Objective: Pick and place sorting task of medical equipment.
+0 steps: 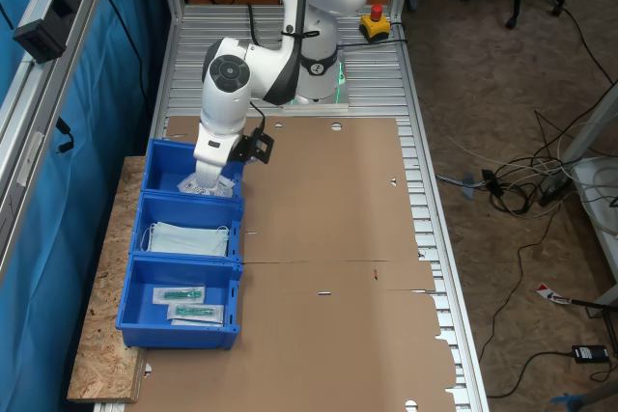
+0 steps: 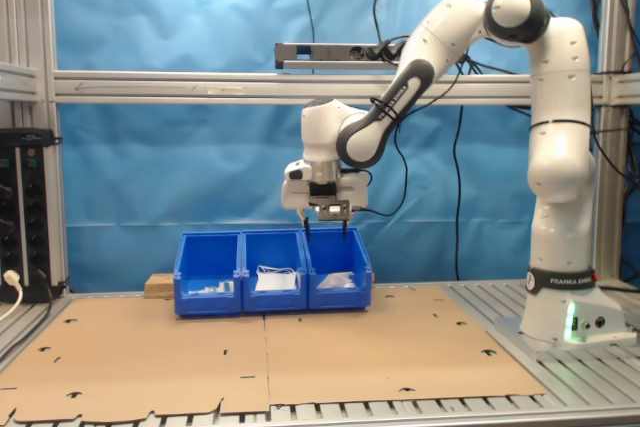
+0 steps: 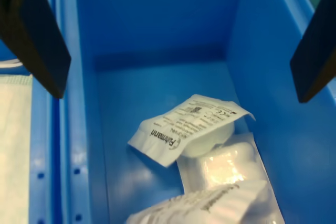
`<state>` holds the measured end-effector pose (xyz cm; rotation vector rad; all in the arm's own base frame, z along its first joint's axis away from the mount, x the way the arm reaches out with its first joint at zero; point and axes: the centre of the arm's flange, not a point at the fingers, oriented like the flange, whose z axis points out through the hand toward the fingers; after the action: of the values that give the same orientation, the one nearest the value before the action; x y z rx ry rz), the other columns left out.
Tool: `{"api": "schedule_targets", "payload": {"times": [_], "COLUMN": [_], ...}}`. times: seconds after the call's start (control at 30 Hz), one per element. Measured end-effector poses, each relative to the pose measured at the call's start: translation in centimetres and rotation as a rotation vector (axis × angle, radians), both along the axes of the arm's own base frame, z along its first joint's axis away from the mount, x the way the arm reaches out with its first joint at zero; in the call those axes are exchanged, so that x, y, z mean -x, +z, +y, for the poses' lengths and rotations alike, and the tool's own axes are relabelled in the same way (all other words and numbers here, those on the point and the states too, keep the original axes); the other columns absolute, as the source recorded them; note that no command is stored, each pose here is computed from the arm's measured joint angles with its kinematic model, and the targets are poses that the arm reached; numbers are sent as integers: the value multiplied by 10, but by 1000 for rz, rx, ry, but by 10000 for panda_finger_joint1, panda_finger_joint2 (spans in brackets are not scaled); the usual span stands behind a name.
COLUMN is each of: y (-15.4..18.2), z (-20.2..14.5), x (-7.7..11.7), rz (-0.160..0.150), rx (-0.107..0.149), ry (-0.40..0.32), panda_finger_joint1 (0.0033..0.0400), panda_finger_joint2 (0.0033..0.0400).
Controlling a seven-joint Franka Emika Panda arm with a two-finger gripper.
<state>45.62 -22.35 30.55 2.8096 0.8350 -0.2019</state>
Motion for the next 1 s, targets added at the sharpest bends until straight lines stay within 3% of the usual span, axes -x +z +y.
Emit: {"api": "schedule_targets", "payload": {"times": [0.37, 0.77, 0.87, 1.0], "y": [16, 54, 68, 84], "z": [54, 126, 140, 157], "x": [11, 29, 30, 32], "rz": [-4, -10, -15, -18], "rx": [29, 84, 76, 32], "ry": [92, 216, 224, 210], "panda_finger_joint1": [399, 400, 400, 400], "panda_finger_joint2": [399, 400, 400, 400]}}
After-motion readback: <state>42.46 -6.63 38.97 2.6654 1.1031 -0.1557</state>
